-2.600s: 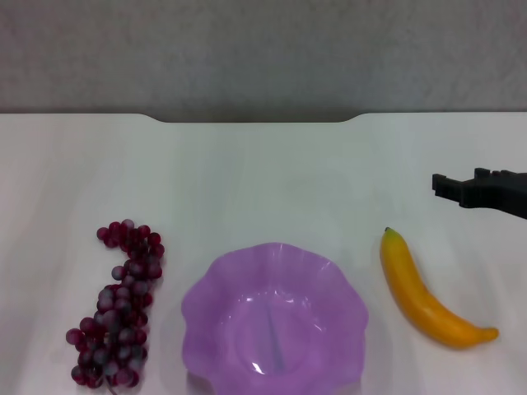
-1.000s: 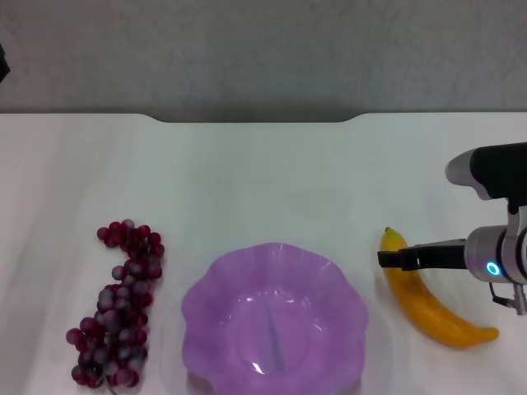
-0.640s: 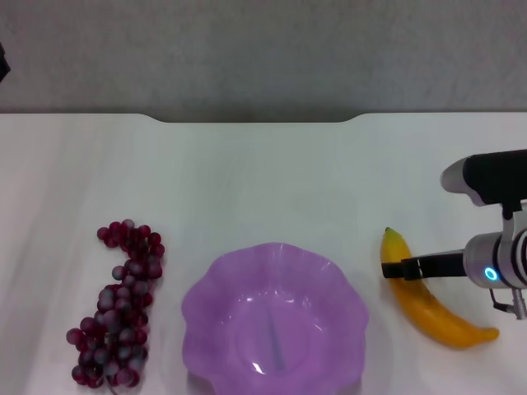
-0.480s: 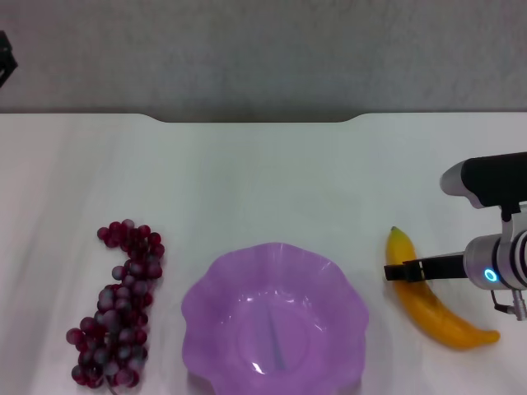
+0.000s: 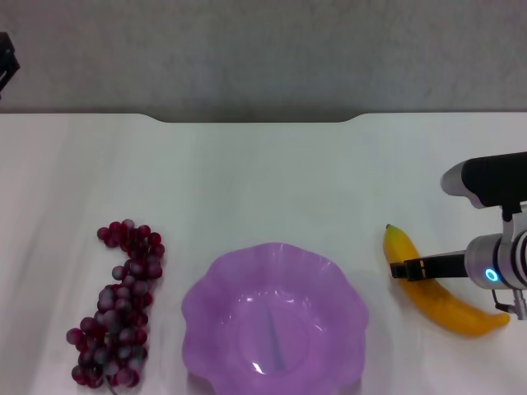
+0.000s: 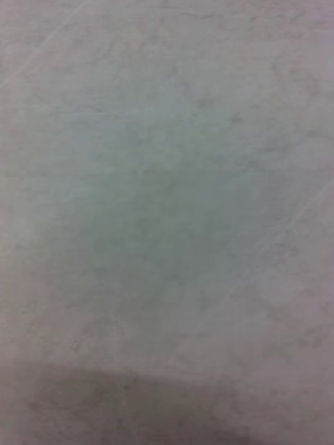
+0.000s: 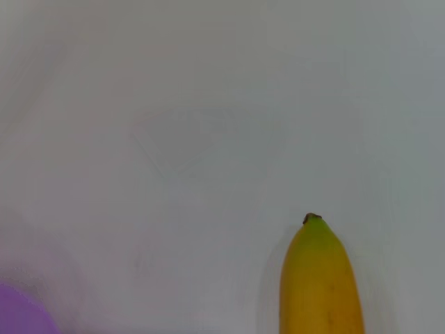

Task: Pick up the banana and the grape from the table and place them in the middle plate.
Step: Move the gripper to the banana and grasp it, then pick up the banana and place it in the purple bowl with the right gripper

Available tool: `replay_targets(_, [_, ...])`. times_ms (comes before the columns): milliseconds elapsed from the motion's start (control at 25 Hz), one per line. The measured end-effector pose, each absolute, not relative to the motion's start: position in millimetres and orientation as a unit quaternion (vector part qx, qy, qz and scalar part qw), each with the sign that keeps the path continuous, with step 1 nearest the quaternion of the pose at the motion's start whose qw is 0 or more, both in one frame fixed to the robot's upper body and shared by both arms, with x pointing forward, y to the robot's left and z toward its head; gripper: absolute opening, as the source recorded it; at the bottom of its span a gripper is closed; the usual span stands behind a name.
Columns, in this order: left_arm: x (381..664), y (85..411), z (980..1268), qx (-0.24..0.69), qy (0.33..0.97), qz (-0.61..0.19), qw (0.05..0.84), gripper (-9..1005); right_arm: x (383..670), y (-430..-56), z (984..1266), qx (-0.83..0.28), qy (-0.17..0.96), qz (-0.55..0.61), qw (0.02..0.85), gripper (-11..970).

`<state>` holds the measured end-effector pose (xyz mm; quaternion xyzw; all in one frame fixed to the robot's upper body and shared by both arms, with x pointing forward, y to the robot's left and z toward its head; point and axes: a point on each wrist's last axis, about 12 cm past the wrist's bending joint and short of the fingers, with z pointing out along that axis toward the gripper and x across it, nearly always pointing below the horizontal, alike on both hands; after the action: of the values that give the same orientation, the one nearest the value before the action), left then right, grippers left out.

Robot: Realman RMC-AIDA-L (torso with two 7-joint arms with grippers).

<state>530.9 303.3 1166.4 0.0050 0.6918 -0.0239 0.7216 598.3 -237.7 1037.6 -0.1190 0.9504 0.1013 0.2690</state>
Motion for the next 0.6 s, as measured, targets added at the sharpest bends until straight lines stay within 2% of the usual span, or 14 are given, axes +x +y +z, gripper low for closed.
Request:
replay_targets(280, [529.7, 304.3, 1165.7, 0.004, 0.694, -0.022, 0.719, 799, 597.5, -242.2, 1039.4, -0.121, 0.949, 0.098, 0.274, 507])
replay_targets(440, [529.4, 305.1, 1165.9, 0.009, 0.702, -0.014, 0.712, 799, 593.3, -246.3, 1058.3, -0.131, 0.935, 0.106, 0.311, 496])
replay_targets(600, [529.4, 304.8, 1167.6, 0.01, 0.703, -0.014, 0.711, 798, 587.1, -251.4, 1091.9, -0.148, 0.918, 0.103, 0.354, 495])
